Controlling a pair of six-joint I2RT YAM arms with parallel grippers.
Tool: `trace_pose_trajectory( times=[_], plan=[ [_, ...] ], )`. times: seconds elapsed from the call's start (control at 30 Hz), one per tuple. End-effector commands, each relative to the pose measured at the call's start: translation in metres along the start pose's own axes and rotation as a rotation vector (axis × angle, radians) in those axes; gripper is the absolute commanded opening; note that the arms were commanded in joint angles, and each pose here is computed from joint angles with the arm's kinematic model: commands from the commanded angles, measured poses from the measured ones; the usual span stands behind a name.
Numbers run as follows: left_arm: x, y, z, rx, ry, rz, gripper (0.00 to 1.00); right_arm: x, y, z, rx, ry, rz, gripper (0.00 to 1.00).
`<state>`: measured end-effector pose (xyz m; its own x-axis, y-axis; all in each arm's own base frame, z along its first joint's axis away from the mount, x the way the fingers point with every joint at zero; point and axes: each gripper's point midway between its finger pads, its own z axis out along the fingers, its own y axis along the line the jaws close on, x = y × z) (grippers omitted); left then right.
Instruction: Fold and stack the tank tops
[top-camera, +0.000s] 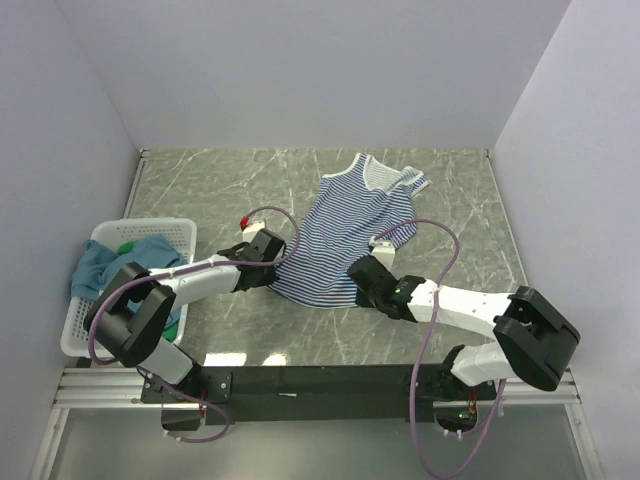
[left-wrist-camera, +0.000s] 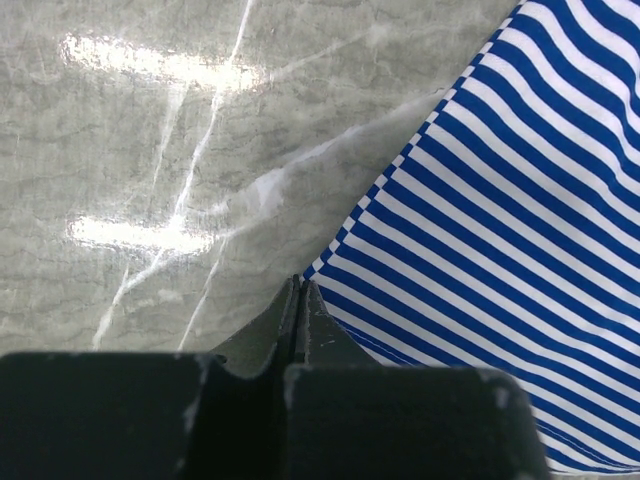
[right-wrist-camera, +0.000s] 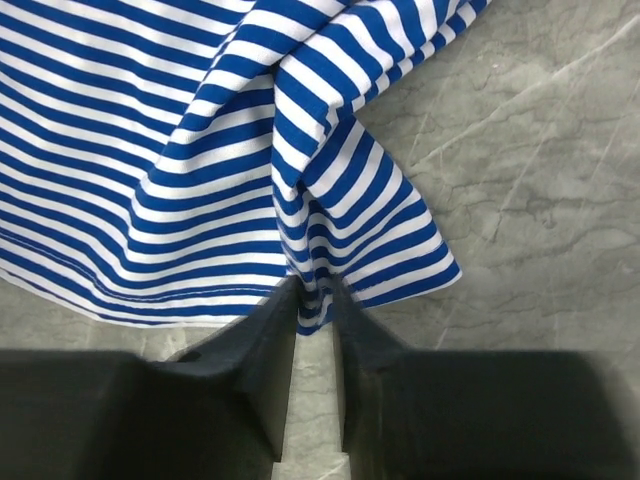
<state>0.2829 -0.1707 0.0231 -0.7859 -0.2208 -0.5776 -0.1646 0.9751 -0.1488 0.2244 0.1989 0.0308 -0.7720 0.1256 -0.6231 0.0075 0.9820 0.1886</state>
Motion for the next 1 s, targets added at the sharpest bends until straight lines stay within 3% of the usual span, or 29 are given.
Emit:
trace_pose_trajectory(
  times=[0.0,0.1,0.27,0.47,0.57,0.7,0.9,0.97],
  plan=[
    [-0.023,-0.012,-0.012,0.035,-0.052,-0.028,0.01,-0.018,0.011,-0.004,-0.01,-0.052,0.019,0.19],
    [-0.028,-0.011,-0.016,0.033,-0.06,-0.029,0.01,-0.023,0.01,-0.011,-0.014,-0.061,0.015,0.0],
    [-0.05,-0.01,-0.035,0.054,-0.094,-0.048,0.01,-0.048,-0.003,-0.038,-0.008,-0.117,0.037,0.0],
    [-0.099,-0.009,-0.08,0.128,-0.191,-0.104,0.01,-0.115,-0.024,-0.11,-0.151,-0.284,0.182,0.0],
    [-0.129,-0.014,-0.116,0.18,-0.253,-0.123,0.01,-0.153,-0.039,-0.163,-0.189,-0.417,0.242,0.0],
    [-0.189,-0.032,-0.202,0.329,-0.41,-0.179,0.01,-0.208,-0.044,-0.245,-0.238,-0.6,0.287,0.0],
    [-0.247,-0.039,-0.327,0.541,-0.614,-0.273,0.0,-0.259,-0.049,-0.341,-0.298,-0.788,0.326,0.0],
    [-0.257,-0.04,-0.35,0.584,-0.654,-0.292,0.0,-0.272,-0.046,-0.356,-0.311,-0.823,0.324,0.0]
  ],
)
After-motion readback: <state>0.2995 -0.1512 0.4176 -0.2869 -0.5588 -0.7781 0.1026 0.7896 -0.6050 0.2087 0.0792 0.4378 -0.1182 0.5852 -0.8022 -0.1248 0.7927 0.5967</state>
